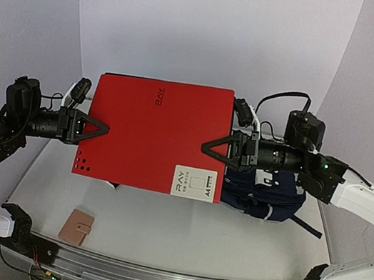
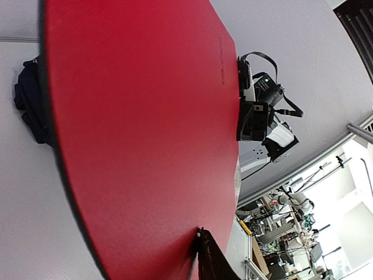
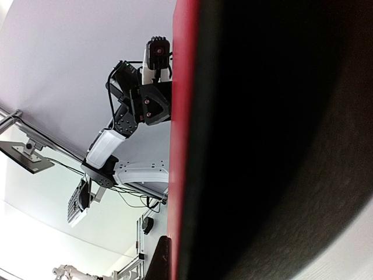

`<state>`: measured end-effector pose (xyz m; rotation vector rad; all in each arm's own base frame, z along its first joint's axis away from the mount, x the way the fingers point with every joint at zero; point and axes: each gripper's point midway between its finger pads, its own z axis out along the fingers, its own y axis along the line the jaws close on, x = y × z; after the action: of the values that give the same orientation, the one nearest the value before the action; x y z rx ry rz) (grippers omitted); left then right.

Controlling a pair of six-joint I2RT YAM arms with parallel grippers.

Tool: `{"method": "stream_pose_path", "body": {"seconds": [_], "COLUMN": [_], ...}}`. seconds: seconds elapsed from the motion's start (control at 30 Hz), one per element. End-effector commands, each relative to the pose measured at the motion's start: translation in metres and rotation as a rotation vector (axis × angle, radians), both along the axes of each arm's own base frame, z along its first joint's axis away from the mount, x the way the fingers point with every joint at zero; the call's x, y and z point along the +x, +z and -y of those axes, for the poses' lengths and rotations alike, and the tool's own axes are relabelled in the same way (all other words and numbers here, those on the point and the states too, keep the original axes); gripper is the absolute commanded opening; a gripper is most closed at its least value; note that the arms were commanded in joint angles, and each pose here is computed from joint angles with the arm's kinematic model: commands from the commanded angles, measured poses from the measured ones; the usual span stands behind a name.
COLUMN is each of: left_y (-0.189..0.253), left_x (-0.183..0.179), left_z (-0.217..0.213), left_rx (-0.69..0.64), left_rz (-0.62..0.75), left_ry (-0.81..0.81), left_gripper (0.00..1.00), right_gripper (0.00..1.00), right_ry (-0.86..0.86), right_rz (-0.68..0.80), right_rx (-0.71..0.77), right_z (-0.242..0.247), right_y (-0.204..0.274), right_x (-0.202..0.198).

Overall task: Pack the student bag
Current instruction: Pick up the files from the center of the board.

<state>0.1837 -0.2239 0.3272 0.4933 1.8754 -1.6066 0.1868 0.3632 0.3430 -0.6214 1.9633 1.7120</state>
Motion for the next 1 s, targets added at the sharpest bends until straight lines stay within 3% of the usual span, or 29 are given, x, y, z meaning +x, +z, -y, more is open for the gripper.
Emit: {"method": "stream_pose_path", "body": {"seconds": [0.0, 0.1, 0.13, 0.2, 0.37, 0.53, 0.6, 0.77, 0.97], "left_y": [0.017, 0.010, 0.007, 0.000, -0.017, -0.036, -0.044, -0.070, -0.081], "left_x": [-0.003, 0.002, 0.005, 0.012, 0.036, 0.061, 0.070, 0.082, 0.084], "left_z": [-0.004, -0.006, -0.007, -0.011, -0.026, -0.054, -0.068, -0.101, -0.101], "left_rx": [-0.019, -0.006, 0.002, 0.022, 0.087, 0.189, 0.224, 0.301, 0.271], "left_rz": [0.066, 0.039, 0.027, -0.001, -0.091, -0.200, -0.238, -0.341, -0.369], "left_ry": [0.014, 0.049, 0.067, 0.121, 0.288, 0.500, 0.586, 0.758, 0.759], "left_gripper": [0.15, 0.08, 0.05, 0.01, 0.00, 0.00, 0.00, 0.00, 0.00], "right_gripper": [0.00, 0.01, 0.05, 0.20, 0.66, 0.93, 0.98, 0.98, 0.98], "right_ry": [0.013, -0.014, -0.034, -0.081, -0.255, -0.430, -0.502, -0.704, -0.803], "right_rz": [0.101, 0.106, 0.107, 0.120, 0.148, 0.198, 0.225, 0.255, 0.301], "right_rx": [0.073, 0.049, 0.034, -0.001, -0.178, -0.363, -0.431, -0.679, -0.979], "right_z": [0.007, 0.008, 0.009, 0.010, 0.020, 0.033, 0.040, 0.062, 0.065], "right_y": [0.028, 0.022, 0.020, 0.014, -0.014, -0.043, -0.053, -0.089, -0.140], "right_x": [-0.007, -0.001, 0.002, 0.011, 0.044, 0.082, 0.098, 0.143, 0.187]}}
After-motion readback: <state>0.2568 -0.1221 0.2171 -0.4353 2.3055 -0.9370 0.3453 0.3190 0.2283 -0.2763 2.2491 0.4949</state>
